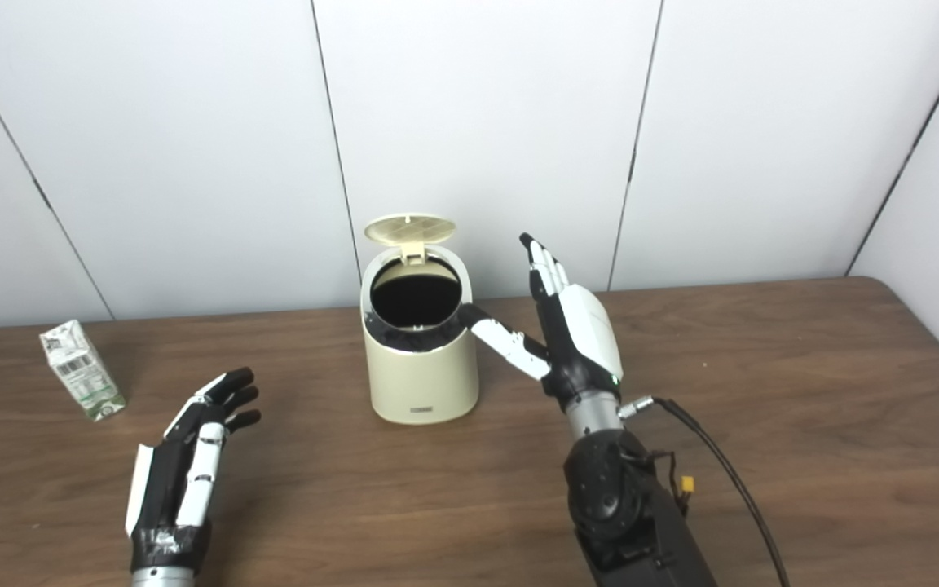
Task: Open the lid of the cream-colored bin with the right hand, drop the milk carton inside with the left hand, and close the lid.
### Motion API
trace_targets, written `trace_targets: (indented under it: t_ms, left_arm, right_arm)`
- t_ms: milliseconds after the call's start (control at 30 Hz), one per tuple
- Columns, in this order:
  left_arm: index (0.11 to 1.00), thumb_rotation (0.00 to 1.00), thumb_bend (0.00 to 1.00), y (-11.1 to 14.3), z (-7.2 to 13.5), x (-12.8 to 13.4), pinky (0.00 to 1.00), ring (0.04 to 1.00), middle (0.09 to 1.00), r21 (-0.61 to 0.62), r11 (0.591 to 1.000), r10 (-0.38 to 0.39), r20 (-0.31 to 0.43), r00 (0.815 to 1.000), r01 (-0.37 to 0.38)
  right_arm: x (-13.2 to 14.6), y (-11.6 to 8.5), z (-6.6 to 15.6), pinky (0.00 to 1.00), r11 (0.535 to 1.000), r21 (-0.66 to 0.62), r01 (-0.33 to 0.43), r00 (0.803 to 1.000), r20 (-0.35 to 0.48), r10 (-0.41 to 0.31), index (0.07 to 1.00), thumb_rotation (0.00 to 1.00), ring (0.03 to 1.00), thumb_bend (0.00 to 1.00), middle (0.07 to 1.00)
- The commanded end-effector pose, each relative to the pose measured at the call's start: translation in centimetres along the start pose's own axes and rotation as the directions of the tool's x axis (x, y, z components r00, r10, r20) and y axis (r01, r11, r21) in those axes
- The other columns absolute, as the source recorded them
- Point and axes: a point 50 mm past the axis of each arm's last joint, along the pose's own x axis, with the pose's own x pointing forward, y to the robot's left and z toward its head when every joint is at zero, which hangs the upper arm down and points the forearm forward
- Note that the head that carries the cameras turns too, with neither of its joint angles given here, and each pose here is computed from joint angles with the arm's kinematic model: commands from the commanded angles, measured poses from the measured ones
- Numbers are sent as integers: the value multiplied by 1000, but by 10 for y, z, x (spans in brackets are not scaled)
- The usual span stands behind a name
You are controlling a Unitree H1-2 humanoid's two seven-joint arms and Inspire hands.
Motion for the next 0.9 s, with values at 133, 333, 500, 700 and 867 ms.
trace_targets:
  t_ms: [133,333,500,700,867]
  left_arm:
    - [824,816,185,3,4,-3,760,822,839,-18,1000,12,18,1000,-11]
    - [822,832,181,5,5,-5,764,822,838,-14,1000,13,13,1000,-12]
    - [824,817,186,6,5,-6,765,824,837,-9,1000,7,12,1000,-7]
    - [820,794,199,9,5,-8,757,817,835,-3,1000,9,8,1000,-9]
    - [820,794,200,10,6,-8,755,817,839,0,1000,6,9,1000,-6]
  right_arm:
    - [-29,-8,-4,793,980,144,139,979,127,-158,865,893,876,218,878]
    - [-56,-8,-16,695,968,206,145,975,136,-175,805,661,810,168,817]
    - [-76,-3,-30,702,960,232,155,978,98,-182,790,741,797,205,801]
    - [-86,6,-46,695,955,229,187,973,93,-213,780,713,787,196,790]
    - [-87,6,-54,706,962,203,183,974,94,-205,791,692,801,192,804]
